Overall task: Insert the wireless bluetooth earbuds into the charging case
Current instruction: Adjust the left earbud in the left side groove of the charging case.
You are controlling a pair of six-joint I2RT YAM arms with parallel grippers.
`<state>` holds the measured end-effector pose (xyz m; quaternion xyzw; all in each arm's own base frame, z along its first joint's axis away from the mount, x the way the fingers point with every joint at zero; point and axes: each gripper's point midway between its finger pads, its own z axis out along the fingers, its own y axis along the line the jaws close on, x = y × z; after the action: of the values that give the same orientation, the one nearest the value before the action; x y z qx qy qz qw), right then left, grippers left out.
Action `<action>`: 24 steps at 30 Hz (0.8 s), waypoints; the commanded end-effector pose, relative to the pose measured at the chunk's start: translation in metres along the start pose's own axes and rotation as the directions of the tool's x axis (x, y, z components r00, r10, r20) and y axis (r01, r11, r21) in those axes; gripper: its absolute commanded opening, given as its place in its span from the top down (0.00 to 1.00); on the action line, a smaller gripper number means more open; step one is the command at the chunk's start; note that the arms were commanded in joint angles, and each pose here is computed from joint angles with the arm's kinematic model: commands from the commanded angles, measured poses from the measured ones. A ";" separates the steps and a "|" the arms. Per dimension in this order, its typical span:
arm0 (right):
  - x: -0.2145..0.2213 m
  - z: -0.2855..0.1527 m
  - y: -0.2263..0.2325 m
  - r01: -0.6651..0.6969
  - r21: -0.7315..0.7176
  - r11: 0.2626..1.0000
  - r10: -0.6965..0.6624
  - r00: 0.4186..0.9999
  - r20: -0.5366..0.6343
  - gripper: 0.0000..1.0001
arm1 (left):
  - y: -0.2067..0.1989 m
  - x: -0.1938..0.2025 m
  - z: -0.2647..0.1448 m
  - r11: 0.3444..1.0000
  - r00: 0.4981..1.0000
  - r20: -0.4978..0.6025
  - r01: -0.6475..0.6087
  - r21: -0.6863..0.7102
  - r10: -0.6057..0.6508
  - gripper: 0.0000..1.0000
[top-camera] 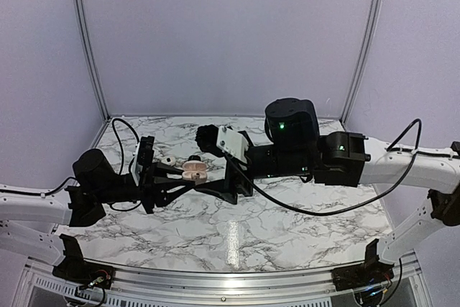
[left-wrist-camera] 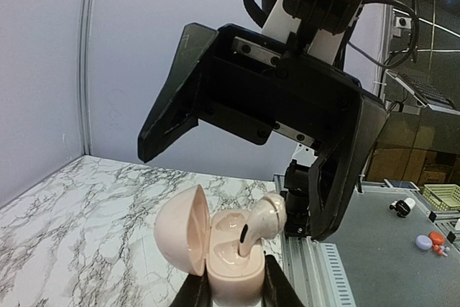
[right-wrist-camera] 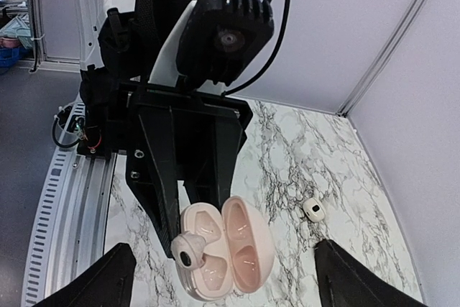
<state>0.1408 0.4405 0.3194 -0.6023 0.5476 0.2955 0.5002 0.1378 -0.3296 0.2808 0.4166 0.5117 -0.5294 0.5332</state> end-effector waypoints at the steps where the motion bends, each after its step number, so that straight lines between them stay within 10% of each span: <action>1: -0.021 -0.007 -0.009 0.000 0.009 1.000 0.000 0.999 0.046 0.13 | -0.008 -0.021 0.005 0.998 0.998 0.050 -0.040 0.056 0.037 1.00; 24: -0.016 0.010 -0.019 -0.044 -0.008 0.999 0.045 0.999 0.032 0.13 | -0.010 -0.020 0.007 0.995 0.998 0.045 -0.055 0.078 0.052 1.00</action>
<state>0.1540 0.4494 0.3191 -0.5970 0.5543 0.3090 0.4908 0.1316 -0.3344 0.2832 0.4344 0.4981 -0.5399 0.5212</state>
